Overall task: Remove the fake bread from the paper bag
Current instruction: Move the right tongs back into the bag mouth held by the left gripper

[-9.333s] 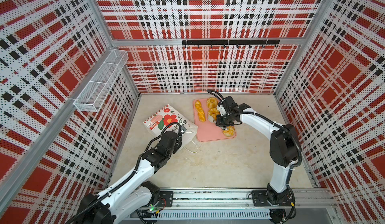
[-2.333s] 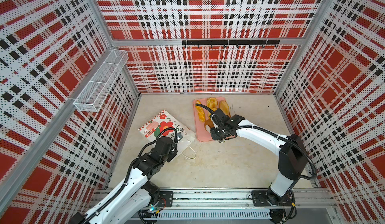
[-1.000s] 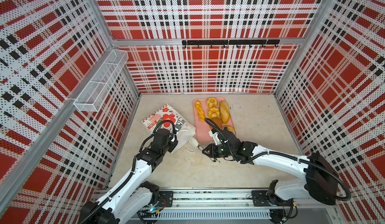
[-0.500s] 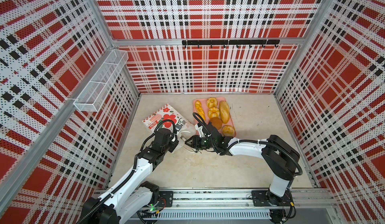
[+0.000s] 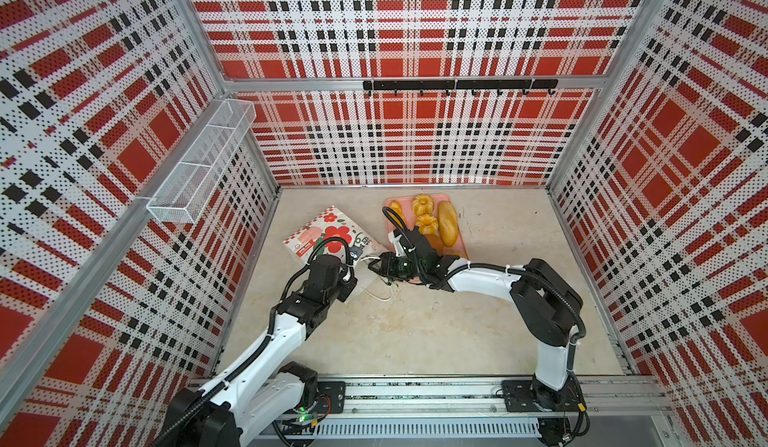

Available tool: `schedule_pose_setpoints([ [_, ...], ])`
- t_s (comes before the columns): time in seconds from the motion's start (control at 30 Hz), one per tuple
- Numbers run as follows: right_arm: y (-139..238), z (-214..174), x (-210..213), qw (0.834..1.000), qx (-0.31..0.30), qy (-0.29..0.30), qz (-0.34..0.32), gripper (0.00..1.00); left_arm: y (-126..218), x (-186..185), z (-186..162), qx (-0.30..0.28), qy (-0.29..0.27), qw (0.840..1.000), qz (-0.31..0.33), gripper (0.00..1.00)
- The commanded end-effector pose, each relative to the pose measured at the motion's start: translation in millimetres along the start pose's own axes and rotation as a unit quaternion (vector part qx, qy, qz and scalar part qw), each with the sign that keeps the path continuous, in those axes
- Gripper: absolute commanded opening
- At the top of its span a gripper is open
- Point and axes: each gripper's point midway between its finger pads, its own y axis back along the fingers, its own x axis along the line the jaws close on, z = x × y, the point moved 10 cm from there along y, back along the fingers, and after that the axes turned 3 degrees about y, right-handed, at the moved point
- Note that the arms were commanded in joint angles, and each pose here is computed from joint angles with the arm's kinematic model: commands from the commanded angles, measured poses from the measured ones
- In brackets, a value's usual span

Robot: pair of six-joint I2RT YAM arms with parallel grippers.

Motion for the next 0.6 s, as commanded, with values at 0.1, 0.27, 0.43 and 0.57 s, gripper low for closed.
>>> schedule_pose_setpoints([
  [0.1, -11, 19, 0, 0.999, -0.024, 0.038, -0.015, 0.49, 1, 1, 5, -0.013, 0.012, 1.000, -0.008, 0.00],
  [0.27, -22, 16, -9, 0.998, -0.056, 0.041, -0.004, 0.49, 0, 2, 10, -0.013, 0.015, 1.000, -0.009, 0.00],
  [0.43, -34, 13, -14, 0.996, -0.067, 0.049, 0.014, 0.50, -3, 2, 15, -0.011, 0.012, 1.000, -0.006, 0.00],
  [0.57, -41, 15, -15, 0.996, -0.069, 0.049, 0.011, 0.51, -5, 2, 12, -0.006, 0.011, 1.000, -0.006, 0.00],
])
